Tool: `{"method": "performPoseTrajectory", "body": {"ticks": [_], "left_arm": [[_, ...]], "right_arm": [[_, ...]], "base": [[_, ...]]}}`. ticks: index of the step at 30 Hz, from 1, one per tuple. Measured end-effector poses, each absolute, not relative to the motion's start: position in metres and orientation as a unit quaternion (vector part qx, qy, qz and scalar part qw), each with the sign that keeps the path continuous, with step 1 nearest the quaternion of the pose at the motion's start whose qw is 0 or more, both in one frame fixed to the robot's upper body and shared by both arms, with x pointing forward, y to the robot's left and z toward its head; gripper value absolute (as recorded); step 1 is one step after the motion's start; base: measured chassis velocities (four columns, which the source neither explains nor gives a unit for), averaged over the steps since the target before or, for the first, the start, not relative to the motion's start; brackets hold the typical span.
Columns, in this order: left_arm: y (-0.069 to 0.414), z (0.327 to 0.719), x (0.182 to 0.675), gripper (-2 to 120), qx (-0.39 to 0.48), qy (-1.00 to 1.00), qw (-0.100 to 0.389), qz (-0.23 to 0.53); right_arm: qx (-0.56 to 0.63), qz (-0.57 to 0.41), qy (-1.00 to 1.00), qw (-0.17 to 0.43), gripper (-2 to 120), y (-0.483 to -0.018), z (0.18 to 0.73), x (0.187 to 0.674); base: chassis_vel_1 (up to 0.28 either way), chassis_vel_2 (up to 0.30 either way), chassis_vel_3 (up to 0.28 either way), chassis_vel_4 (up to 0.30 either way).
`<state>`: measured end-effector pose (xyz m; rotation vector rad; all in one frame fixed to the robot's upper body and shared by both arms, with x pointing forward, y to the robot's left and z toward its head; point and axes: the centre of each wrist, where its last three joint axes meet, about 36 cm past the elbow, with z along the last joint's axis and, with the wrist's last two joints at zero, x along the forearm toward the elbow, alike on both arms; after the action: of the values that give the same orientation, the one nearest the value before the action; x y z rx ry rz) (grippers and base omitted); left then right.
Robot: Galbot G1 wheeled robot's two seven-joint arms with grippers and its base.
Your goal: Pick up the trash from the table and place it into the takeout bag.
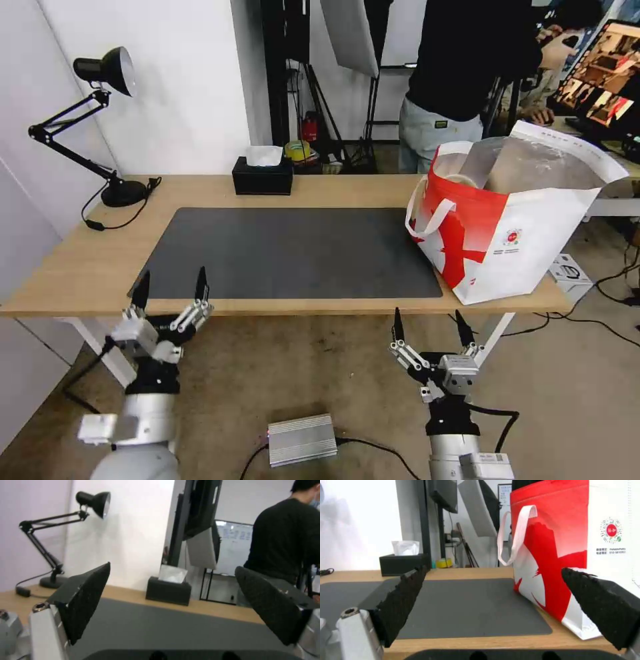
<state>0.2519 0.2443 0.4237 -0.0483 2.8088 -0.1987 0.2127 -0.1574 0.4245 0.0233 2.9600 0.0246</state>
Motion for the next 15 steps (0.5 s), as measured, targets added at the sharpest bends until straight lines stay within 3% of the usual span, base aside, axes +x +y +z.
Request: {"method": "performPoseTrajectory", "body": {"ticks": [15], "left_arm": [[0.227, 0.385, 0.232, 100, 0.002, 0.990, 0.124, -0.075]], "right_arm": [[0.008, 0.008, 0.996, 0.091, 100, -0.157, 0.424, 0.213]], "base": [[0.000, 0.000, 0.000, 0.000]]}}
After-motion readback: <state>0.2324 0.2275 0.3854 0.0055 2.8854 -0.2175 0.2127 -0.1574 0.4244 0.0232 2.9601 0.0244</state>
